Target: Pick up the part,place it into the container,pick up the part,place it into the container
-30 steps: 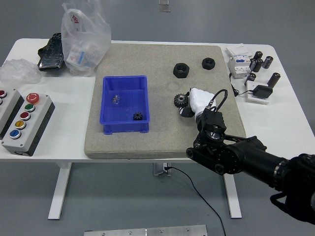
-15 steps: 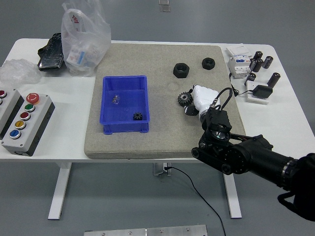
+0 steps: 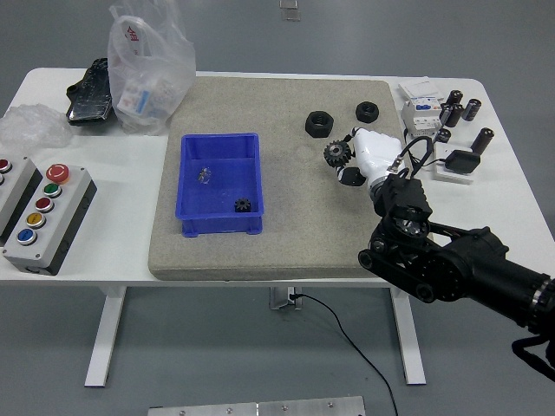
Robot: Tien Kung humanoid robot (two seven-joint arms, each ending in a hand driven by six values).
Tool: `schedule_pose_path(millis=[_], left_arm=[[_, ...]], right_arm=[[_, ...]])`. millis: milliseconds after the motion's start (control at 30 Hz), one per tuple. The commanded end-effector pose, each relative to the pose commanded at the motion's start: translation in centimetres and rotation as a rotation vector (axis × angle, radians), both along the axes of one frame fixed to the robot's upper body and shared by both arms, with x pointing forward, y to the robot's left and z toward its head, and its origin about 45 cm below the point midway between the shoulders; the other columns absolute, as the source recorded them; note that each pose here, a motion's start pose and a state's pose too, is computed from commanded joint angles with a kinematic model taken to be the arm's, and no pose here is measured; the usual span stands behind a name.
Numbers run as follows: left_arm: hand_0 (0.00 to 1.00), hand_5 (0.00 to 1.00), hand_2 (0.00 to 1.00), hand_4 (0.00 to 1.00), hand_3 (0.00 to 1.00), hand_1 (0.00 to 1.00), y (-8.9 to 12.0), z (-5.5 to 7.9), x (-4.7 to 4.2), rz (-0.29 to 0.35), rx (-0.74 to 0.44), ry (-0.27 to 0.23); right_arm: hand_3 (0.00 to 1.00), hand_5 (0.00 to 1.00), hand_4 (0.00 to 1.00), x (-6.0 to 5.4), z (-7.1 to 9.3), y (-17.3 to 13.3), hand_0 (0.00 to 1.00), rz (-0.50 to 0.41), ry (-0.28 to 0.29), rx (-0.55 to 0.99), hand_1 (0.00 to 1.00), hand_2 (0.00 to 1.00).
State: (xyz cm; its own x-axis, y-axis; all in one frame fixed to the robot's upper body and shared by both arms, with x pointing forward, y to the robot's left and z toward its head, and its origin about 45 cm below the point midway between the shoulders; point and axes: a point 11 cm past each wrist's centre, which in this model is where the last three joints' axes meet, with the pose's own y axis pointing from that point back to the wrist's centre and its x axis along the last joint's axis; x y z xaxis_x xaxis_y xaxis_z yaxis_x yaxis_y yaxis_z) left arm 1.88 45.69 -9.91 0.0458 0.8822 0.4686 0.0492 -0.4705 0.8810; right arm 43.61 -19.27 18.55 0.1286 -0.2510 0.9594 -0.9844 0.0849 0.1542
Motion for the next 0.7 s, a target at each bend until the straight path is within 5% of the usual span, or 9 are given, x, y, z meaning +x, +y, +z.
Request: schedule_pose_path(millis=[333,367,400,700], left_arm=[[0.74,0.612,0.614,0.753,0.743,0.647,-0.1,-0.1,-0.12,0.002,-0.003,0.003],[0.74,0.608,0.614,0.753,0.742,0.647,-0.1,-0.1,-0.15,0.003,-0.003,0.003],[0.74,0.608,0.614,0.753,0.742,0.647,-0.1,-0.1,-0.16,0.003,-0.002,0.004],[0.74,0.612,0.614,0.754,0.742,0.646,-0.1,-0.1,0.07,0.001,-0.006,0.0]], right_arm=[[0.484,0.208,0.656,-0.5,1.3,2.0,0.223,0.006,-0.07,0.124,0.452,0.469],[0.479,0.169,0.654,-0.6,1.7,2.3,0.21,0.015,-0.086,0.129,0.439,0.356],[0.479,0.169,0.654,-0.6,2.1,2.5,0.21,0.022,-0.098,0.133,0.439,0.356],[0.469,0.136,0.618,-1.7,5.6,8.0,0.208,0.193,-0.217,0.14,0.431,0.329]])
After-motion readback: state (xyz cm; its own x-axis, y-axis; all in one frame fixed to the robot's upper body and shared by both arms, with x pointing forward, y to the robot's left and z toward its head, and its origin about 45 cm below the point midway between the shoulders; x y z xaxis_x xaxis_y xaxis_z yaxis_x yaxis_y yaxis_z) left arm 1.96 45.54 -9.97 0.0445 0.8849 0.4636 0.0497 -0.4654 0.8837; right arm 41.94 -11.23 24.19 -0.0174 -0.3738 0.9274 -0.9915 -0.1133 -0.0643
